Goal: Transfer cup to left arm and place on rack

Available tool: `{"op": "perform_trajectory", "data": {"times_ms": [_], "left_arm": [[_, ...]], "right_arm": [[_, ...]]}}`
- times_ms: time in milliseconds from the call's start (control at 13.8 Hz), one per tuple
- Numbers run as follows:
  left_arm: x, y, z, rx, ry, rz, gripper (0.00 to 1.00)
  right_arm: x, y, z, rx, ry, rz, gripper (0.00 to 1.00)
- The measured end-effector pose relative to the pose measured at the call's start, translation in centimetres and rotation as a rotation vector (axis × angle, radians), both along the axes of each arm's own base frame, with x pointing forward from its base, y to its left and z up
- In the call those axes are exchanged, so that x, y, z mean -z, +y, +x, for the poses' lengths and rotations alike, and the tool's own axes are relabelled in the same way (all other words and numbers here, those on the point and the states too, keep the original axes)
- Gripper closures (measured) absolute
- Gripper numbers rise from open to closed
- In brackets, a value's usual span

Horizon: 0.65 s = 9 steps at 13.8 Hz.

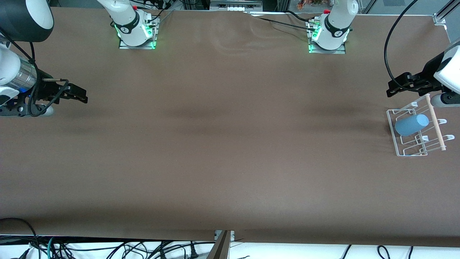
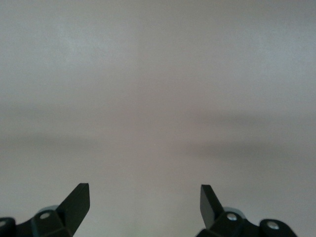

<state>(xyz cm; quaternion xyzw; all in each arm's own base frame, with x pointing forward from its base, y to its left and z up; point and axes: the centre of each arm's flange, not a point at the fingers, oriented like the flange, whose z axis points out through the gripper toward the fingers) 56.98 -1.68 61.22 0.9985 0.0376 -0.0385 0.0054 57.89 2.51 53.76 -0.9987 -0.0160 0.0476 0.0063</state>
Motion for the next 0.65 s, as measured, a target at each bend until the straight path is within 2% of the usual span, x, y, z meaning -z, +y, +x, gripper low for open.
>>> {"op": "perform_trajectory", "data": {"times_ms": [653], "left_arm": [[1.1, -0.3, 0.7, 0.005, 0.018, -0.010, 0.00]], "right_arm": [[0.0, 0.0, 0.0, 0.000, 0.000, 0.000, 0.01]]}}
